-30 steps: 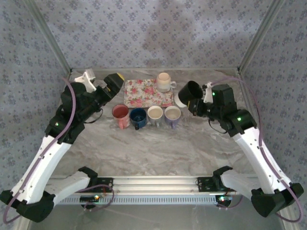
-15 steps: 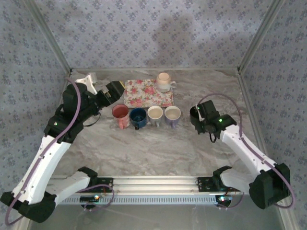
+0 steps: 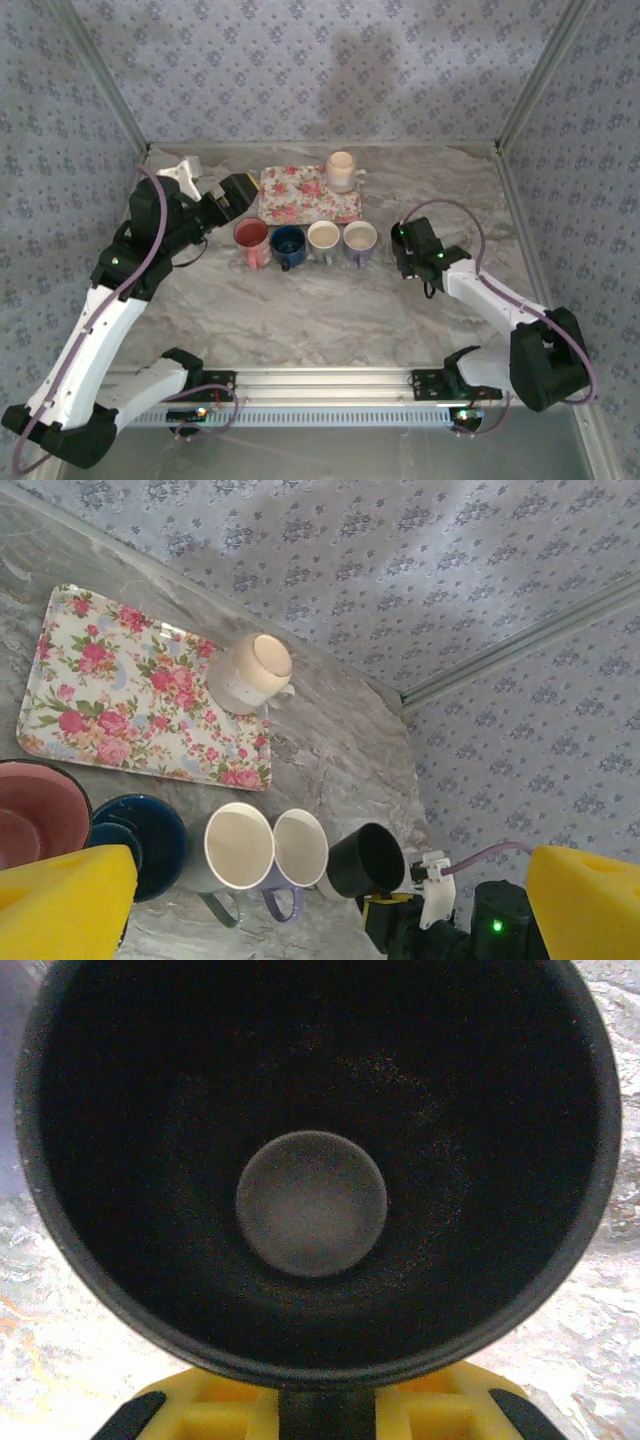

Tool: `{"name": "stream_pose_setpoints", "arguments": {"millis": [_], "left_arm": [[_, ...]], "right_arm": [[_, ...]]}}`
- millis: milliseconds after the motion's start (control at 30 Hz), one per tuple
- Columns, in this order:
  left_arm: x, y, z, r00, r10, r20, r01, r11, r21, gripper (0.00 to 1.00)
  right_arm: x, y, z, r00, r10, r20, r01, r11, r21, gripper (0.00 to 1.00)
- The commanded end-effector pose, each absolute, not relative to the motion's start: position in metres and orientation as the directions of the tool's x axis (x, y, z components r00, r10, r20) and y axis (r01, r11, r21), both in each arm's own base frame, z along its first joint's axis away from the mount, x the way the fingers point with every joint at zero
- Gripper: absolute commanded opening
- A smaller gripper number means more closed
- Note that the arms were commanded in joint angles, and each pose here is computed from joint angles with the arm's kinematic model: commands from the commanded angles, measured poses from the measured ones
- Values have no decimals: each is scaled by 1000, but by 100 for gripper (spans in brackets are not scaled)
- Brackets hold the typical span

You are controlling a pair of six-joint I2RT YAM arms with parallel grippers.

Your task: Turn the mug right side up

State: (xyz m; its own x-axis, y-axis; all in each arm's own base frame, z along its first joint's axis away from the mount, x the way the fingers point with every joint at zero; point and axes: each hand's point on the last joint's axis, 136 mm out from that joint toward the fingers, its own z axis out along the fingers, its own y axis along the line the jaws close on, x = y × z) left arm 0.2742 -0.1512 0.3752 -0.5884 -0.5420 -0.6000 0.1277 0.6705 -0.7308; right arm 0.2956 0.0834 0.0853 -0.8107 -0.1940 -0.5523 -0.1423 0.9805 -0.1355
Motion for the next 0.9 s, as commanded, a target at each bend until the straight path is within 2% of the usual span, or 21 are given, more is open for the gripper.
{"name": "stream_pose_setpoints", "arguments": {"millis": [0, 267, 433, 600, 633, 767, 867], "left_arm": [[273, -151, 377, -597, -537, -596, 127, 670, -731, 100], [275, -149, 373, -601, -542, -587, 110, 672, -732, 100], [274, -149, 375, -604, -537, -589, 114, 673, -731, 99], [272, -147, 373, -607, -531, -591, 109, 681, -724, 99], [271, -147, 373, -607, -531, -591, 110, 681, -724, 100], [269, -144, 371, -605, -533, -591, 105, 682, -723, 99], [267, -142, 370, -602, -534, -594, 105, 685, -721, 99]], "right_arm": [[318, 96, 102, -745, -129, -654, -103, 992, -79, 0], [314, 110, 87, -758, -97, -645, -106, 994, -26, 1], [311, 113, 78, -768, -97, -633, -96, 995, -36, 7], [310, 113, 74, -773, -94, -628, -83, 995, -46, 8], [310, 112, 73, -775, -92, -626, -79, 996, -48, 10], [308, 109, 73, -781, -79, -619, -60, 997, -52, 27], [306, 108, 76, -783, -84, -617, -63, 996, -55, 36]]}}
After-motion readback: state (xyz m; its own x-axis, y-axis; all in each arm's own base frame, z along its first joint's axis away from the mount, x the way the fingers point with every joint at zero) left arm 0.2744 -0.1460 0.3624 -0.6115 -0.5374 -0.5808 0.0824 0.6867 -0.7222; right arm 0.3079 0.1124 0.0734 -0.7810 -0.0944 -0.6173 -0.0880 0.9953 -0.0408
